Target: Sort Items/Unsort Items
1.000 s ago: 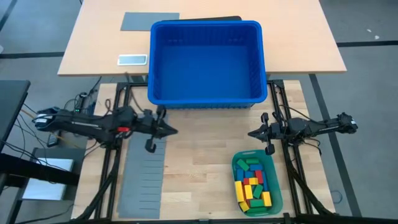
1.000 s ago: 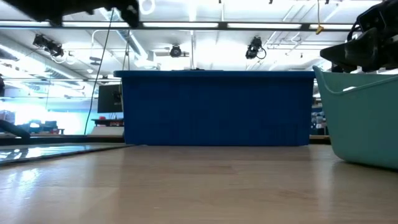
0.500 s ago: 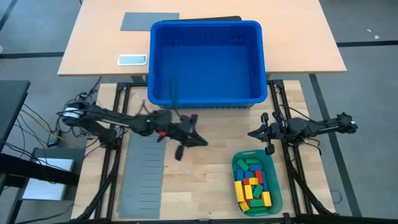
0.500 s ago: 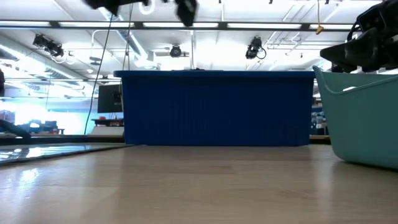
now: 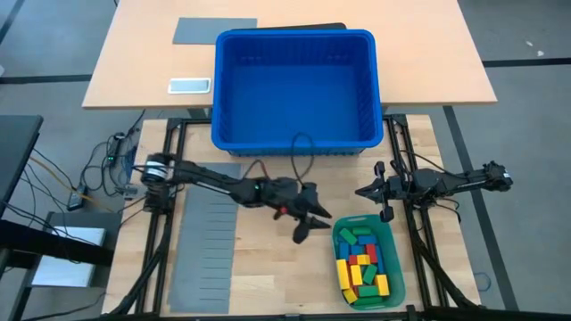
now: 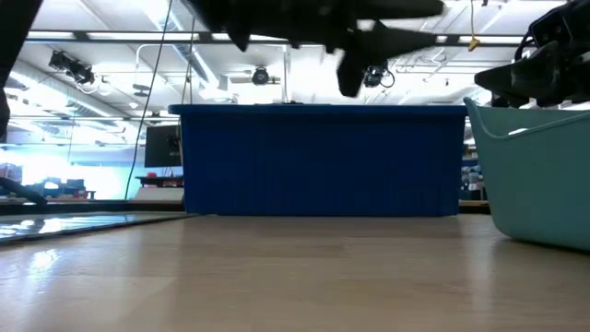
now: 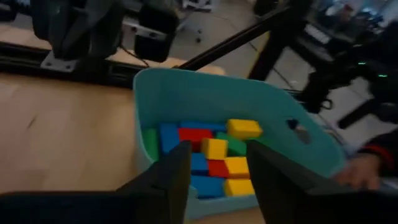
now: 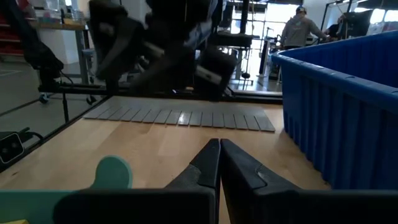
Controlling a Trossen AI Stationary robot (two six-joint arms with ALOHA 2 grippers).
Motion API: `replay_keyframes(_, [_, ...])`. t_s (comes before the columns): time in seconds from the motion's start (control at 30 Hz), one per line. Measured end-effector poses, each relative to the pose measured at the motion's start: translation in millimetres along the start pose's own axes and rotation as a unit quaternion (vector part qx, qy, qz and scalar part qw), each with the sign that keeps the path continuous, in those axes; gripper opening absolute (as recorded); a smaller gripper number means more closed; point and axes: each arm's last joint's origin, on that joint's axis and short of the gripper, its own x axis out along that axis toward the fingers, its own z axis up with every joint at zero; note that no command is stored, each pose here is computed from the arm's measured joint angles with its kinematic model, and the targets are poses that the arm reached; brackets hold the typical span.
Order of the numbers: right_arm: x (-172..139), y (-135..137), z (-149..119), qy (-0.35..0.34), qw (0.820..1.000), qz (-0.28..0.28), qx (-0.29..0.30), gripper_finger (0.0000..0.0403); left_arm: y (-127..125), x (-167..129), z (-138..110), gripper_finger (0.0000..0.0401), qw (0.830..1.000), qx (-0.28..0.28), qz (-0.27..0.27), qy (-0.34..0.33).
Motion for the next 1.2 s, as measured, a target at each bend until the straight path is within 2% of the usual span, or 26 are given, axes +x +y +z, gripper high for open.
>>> replay_keyframes(0.3, [0.0,0.0,0.0,0.0,1.0,0.0,0.0,0.0013,-0.4,40.9,-7.1,0.0222,0.995,-0.017,0.073,0.065])
replay_keyframes(0.53, [0.0,0.0,0.1,0.0,1.0,0.0,0.0,0.0013,2.0,44.0,-7.1,0.0225,0.987,-0.011,0.14,0.078])
replay_keyframes(0.67, [0.0,0.0,0.1,0.0,1.0,0.0,0.0,0.0013,3.9,44.3,-10.8,0.0225,0.985,-0.012,0.146,0.088])
replay_keyframes(1.0, [0.0,0.0,0.3,-0.001,1.0,0.0,0.0,0.0013,6.3,52.2,-21.3,0.0224,0.988,-0.024,0.122,0.096])
replay_keyframes(1.2, [0.0,0.0,0.5,-0.003,1.0,0.0,0.001,0.0013,12.5,52.5,-26.0,0.0199,0.984,-0.037,0.133,0.11])
